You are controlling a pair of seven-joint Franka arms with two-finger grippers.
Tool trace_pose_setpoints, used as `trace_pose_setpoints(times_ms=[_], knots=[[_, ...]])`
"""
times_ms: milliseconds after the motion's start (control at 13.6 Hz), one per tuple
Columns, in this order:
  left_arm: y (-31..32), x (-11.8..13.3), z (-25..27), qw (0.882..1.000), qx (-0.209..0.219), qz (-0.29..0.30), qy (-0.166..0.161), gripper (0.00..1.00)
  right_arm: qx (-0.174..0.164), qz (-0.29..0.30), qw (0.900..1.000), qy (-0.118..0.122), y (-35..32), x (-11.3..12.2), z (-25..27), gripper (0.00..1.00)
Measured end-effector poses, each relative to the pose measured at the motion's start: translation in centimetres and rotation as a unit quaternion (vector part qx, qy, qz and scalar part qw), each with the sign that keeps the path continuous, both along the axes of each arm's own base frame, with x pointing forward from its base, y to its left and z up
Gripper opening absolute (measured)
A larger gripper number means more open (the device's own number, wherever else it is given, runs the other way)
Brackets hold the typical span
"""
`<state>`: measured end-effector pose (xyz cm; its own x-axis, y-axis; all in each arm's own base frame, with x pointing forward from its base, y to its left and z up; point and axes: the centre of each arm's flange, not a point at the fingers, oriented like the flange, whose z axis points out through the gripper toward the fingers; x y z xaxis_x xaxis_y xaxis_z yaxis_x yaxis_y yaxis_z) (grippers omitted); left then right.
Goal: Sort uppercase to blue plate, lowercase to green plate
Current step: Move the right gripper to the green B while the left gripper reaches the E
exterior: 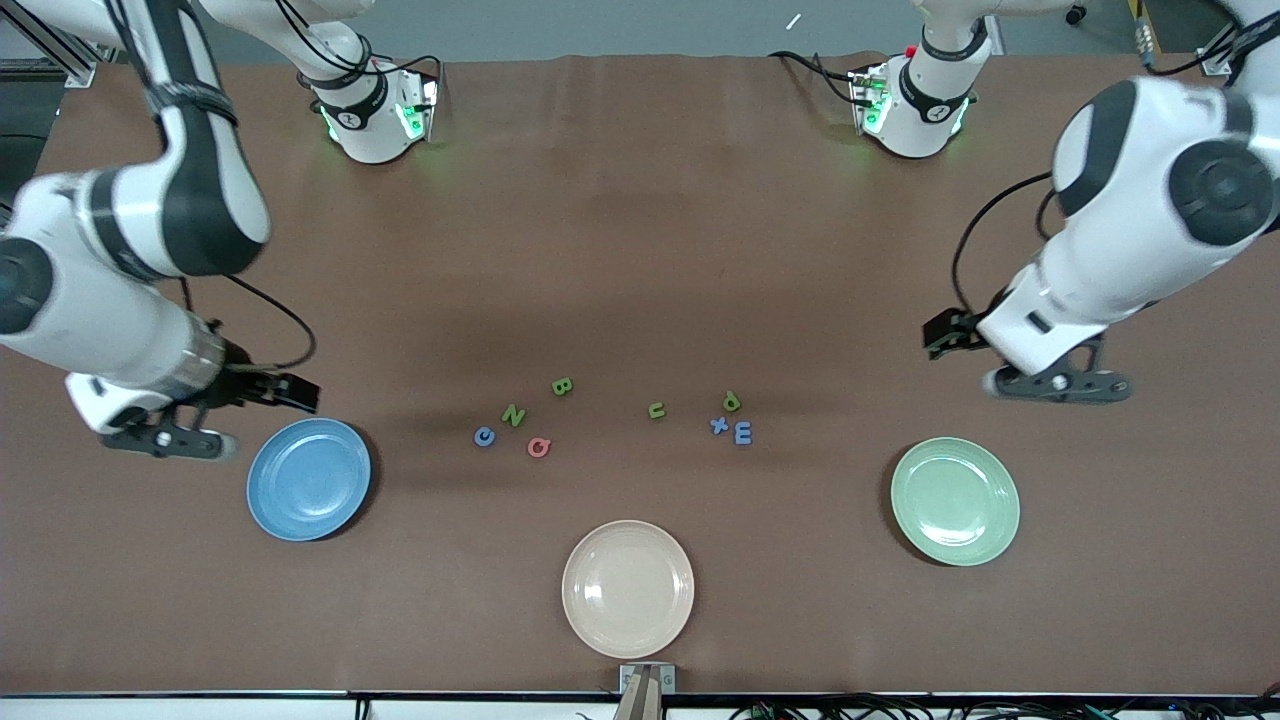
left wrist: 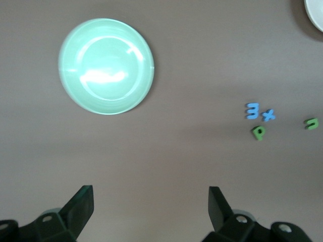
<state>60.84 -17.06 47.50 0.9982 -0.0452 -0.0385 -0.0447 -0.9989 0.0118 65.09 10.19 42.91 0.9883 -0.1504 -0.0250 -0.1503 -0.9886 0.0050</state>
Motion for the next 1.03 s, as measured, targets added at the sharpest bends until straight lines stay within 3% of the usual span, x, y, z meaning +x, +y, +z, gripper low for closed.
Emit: trace_pose_setpoints(times_ms=[221, 441, 662, 1029], knots=[[-5.8, 0.5, -5.6, 1.000, -0.006, 0.021, 0.005, 1.00, -0.001, -0.046, 0.999, -0.006, 5.0, 0.7, -4.7, 1.00], [-7.6, 1.6, -11.1, 1.000, 0.000, 0.007, 0.001, 1.00, -0.001, -0.093, 0.996, -0.007, 10.6, 0.0, -8.0, 1.00], [-10.0, 1.8, -16.1, 1.000, -0.003, -0.013, -0.004, 0.97, 0.003, -0.144, 0.990, -0.016, 17.2, -1.5, -11.5, 1.00], [-14.1, 1.5, -21.3, 0.999, -0.009, -0.032, -0.012, 0.84, 0.001, -0.219, 0.976, -0.015, 26.1, -5.8, -19.0, 1.00]])
